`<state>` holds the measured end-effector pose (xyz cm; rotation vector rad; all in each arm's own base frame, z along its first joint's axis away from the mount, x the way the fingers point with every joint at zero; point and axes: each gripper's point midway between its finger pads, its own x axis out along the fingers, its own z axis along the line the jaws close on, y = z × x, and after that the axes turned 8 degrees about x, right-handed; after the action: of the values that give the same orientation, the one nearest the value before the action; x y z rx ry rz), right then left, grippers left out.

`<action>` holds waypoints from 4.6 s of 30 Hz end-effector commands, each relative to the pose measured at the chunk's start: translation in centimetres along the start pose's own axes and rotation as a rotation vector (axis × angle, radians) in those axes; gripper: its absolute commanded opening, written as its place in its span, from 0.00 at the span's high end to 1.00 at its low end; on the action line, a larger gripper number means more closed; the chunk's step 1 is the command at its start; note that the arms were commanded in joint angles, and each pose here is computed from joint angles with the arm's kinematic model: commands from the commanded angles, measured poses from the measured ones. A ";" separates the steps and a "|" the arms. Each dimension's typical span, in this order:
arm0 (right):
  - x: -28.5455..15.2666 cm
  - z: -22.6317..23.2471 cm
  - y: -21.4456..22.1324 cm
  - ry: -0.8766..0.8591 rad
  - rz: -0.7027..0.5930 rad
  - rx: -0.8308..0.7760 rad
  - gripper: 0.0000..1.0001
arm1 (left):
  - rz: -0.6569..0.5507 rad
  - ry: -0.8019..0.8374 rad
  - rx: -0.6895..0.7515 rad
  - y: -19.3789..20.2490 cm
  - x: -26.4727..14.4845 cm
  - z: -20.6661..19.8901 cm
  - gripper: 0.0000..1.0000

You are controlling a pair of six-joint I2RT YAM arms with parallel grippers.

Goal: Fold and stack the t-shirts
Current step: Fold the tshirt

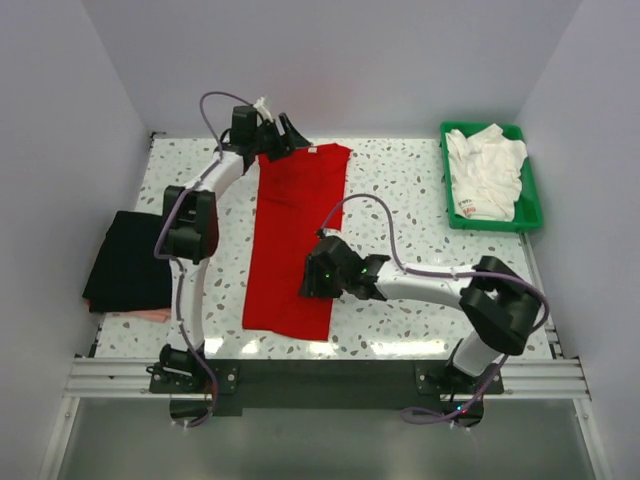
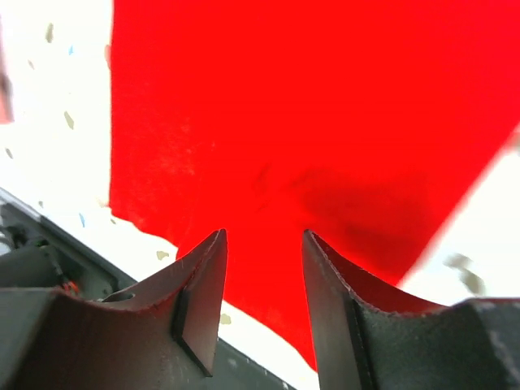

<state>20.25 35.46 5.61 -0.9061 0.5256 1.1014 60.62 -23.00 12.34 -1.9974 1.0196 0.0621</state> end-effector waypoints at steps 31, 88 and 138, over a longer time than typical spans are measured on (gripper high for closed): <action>8.9 -12.2 -36.3 0.200 -0.321 -0.029 0.44 | 0.062 -0.754 -0.275 24.0 -29.2 4.6 0.56; -3.1 -8.2 -17.1 0.268 -0.190 -0.091 0.46 | 0.318 -0.642 -0.172 29.0 -30.0 1.0 0.71; -5.1 -6.5 6.3 0.356 -0.011 -0.442 0.83 | 0.474 -0.702 -0.119 35.3 -31.5 -1.0 1.00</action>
<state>12.29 28.67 2.03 -1.5356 0.6030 1.1339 15.52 -13.75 1.45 -1.5761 0.9966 1.0274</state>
